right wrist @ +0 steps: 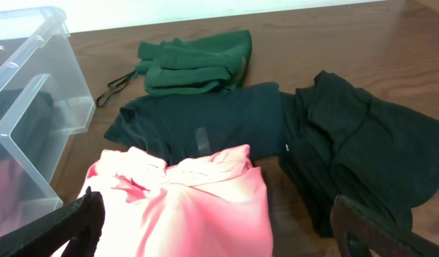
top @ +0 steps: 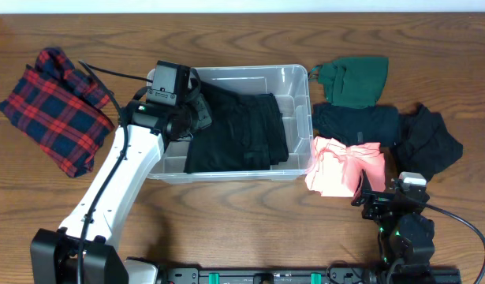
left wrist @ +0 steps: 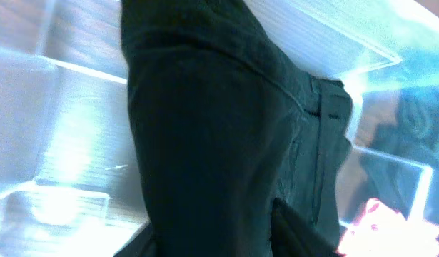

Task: Pack container
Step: 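Lower the pants into the bin and open the left gripper, then move the left gripper to the plaid shirt and grasp it, then lift the plaid shirt and carry it over the bin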

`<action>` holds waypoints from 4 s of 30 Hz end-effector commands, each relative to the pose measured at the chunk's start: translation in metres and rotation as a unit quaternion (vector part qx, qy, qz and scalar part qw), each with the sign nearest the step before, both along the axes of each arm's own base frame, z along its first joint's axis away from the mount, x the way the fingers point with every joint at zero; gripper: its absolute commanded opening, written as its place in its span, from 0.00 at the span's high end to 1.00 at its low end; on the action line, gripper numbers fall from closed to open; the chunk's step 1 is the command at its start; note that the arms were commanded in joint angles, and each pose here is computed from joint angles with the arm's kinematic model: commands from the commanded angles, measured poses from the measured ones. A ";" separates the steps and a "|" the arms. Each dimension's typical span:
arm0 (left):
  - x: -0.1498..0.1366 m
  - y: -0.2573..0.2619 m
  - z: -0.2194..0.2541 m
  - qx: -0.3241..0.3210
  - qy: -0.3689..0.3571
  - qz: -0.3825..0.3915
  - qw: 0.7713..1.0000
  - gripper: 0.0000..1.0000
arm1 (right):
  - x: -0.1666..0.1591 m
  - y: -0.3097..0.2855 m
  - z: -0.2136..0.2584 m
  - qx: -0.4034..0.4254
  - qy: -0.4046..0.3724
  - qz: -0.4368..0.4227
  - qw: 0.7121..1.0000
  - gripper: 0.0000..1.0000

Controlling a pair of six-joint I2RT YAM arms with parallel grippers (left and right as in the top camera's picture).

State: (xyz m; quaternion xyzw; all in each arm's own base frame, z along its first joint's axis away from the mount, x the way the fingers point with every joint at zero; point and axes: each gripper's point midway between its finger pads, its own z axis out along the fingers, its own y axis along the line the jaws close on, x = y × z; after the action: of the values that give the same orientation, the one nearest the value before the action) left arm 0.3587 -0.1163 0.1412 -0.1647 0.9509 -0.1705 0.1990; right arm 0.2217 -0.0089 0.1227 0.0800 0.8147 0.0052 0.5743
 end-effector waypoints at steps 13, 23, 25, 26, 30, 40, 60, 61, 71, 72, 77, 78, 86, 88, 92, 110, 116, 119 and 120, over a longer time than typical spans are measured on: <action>0.030 0.095 0.122 0.008 -0.172 0.056 0.983 0.26 | 0.000 -0.001 0.000 0.001 -0.001 -0.004 1.000 0.01; -0.004 0.263 0.123 0.053 -0.160 0.261 0.950 0.20 | 0.000 -0.001 0.000 0.001 -0.001 -0.004 1.000 0.01; -0.009 0.291 0.109 0.051 -0.142 0.294 0.944 0.20 | 0.000 -0.001 0.000 0.001 -0.001 -0.004 1.000 0.01; -0.012 0.304 0.100 0.050 -0.131 0.309 0.941 0.20 | 0.000 -0.001 0.000 0.001 -0.001 -0.004 1.000 0.01; -0.025 0.352 0.050 0.035 -0.068 0.365 0.928 0.20 | 0.000 -0.001 0.000 0.001 -0.001 -0.004 1.000 0.01; -0.004 0.417 -0.027 -0.118 -0.106 0.370 0.915 0.19 | 0.000 -0.001 0.000 0.001 -0.001 -0.004 1.000 0.01; 0.006 0.442 -0.124 -0.126 -0.075 0.380 0.914 0.16 | 0.000 -0.001 0.000 0.001 -0.001 -0.004 1.000 0.01; 0.009 0.441 -0.124 -0.126 -0.079 0.376 0.915 0.16 | 0.000 -0.001 0.000 0.001 -0.001 -0.004 1.000 0.01; 0.040 0.406 -0.148 -0.130 -0.069 0.327 0.933 0.16 | 0.000 -0.001 0.000 0.001 -0.001 -0.004 1.000 0.01; 0.041 0.404 -0.151 -0.131 -0.067 0.326 0.934 0.17 | 0.000 -0.001 0.000 0.001 -0.001 -0.004 1.000 0.01; 0.040 0.400 -0.160 -0.136 -0.057 0.326 0.934 0.41 | 0.000 -0.001 0.000 0.001 -0.001 -0.004 1.000 0.01; 0.040 0.401 -0.160 -0.135 -0.057 0.326 0.934 0.47 | 0.000 -0.001 0.000 0.001 -0.001 -0.004 1.000 0.01; 0.051 0.386 -0.144 -0.161 -0.100 0.260 0.947 0.82 | 0.000 -0.001 0.000 0.001 -0.001 -0.004 1.000 0.01; 0.052 0.383 -0.135 -0.180 -0.114 0.251 0.944 0.94 | 0.000 -0.001 0.000 0.001 -0.001 -0.004 1.000 0.01; 0.056 0.378 -0.094 -0.225 -0.162 0.221 0.935 0.94 | 0.000 -0.001 0.000 0.001 -0.001 -0.004 1.000 0.01; 0.023 0.223 0.219 -0.244 -0.385 -0.042 0.889 0.94 | 0.000 -0.001 0.000 0.001 -0.001 -0.004 1.000 0.01; 0.002 0.114 0.265 -0.258 -0.397 -0.166 0.865 0.94 | 0.000 -0.001 0.000 0.001 -0.001 -0.004 1.000 0.01; -0.005 0.055 0.269 -0.280 -0.382 -0.232 0.850 0.94 | 0.000 -0.001 0.000 0.001 -0.001 -0.004 1.000 0.01; -0.006 0.037 0.268 -0.286 -0.375 -0.248 0.846 0.94 | 0.000 -0.001 0.000 0.001 -0.001 -0.004 1.000 0.01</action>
State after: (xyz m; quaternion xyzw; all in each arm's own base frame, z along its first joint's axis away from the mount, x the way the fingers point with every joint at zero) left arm 0.3626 -0.0411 0.4009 0.0626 0.7293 -0.5052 0.4571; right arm 0.2217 -0.0091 0.1227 0.0802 0.8147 0.0049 0.5744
